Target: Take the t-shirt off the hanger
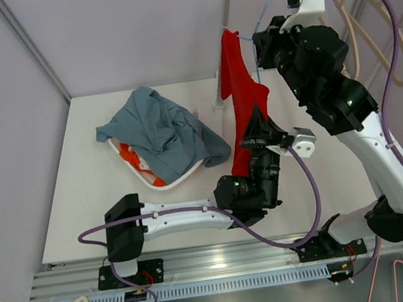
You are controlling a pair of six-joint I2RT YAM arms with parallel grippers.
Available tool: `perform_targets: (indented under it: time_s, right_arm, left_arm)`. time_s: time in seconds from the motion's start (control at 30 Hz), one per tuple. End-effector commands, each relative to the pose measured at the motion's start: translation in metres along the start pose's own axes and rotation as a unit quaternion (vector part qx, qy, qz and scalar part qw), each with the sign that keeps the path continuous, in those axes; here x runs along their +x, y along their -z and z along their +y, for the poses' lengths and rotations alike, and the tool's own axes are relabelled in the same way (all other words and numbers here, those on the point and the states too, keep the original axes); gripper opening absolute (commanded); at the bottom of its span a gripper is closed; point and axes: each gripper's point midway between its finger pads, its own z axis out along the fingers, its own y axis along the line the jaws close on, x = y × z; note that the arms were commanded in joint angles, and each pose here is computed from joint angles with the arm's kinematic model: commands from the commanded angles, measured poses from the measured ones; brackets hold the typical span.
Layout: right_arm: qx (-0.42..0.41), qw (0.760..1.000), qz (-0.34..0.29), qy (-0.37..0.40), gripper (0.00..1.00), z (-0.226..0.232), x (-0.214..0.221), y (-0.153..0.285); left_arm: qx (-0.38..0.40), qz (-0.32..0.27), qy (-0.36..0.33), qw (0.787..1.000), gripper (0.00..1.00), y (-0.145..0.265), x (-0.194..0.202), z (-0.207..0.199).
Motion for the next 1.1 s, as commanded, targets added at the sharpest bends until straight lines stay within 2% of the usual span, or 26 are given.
perform_targets:
  time_s: [0.0, 0.1, 0.23, 0.37, 0.47, 0.53, 0.7, 0.87, 0.93, 1.03, 1.07]
  right_arm:
    - [-0.015, 0.999, -0.033, -0.02, 0.08, 0.0, -0.028, 0.013]
    - [-0.018, 0.999, -0.035, -0.023, 0.09, -0.002, -0.033, 0.015]
    - [-0.027, 0.999, -0.024, -0.031, 0.18, -0.001, -0.033, 0.017]
    - [-0.043, 0.998, -0.018, -0.05, 0.34, 0.002, -0.033, 0.018]
    - [-0.044, 0.997, -0.014, -0.061, 0.35, 0.002, -0.032, 0.016]
    - [-0.045, 0.997, -0.013, -0.064, 0.41, 0.001, -0.031, 0.014]
    - [-0.052, 0.995, 0.0, -0.079, 0.47, 0.002, -0.023, 0.003]
    - [-0.048, 0.995, 0.013, -0.081, 0.47, 0.003, -0.01, -0.01]
    - [-0.048, 0.995, 0.012, -0.081, 0.44, 0.003, -0.011, -0.012]
    - [-0.039, 0.996, 0.009, -0.079, 0.3, 0.0, -0.011, -0.018]
    - [-0.032, 0.996, 0.007, -0.079, 0.09, -0.003, -0.011, -0.019]
  left_arm:
    - [-0.087, -0.059, 0.066, 0.992, 0.01, 0.002, -0.035, 0.049]
    - [-0.084, -0.061, 0.061, 0.993, 0.01, 0.003, -0.034, 0.049]
    - [-0.084, -0.062, 0.064, 0.992, 0.01, 0.003, -0.035, 0.052]
    - [-0.087, -0.065, 0.067, 0.992, 0.01, 0.003, -0.037, 0.057]
    - [-0.09, -0.068, 0.07, 0.991, 0.01, 0.002, -0.04, 0.062]
    - [-0.091, -0.069, 0.071, 0.991, 0.01, 0.002, -0.041, 0.065]
    - [-0.096, -0.074, 0.075, 0.99, 0.01, 0.001, -0.046, 0.072]
    - [-0.098, -0.079, 0.075, 0.989, 0.01, 0.001, -0.052, 0.076]
    - [-0.098, -0.08, 0.076, 0.989, 0.01, 0.002, -0.052, 0.077]
    - [-0.096, -0.08, 0.074, 0.989, 0.01, 0.002, -0.052, 0.075]
    - [-0.093, -0.08, 0.072, 0.99, 0.01, 0.003, -0.051, 0.072]
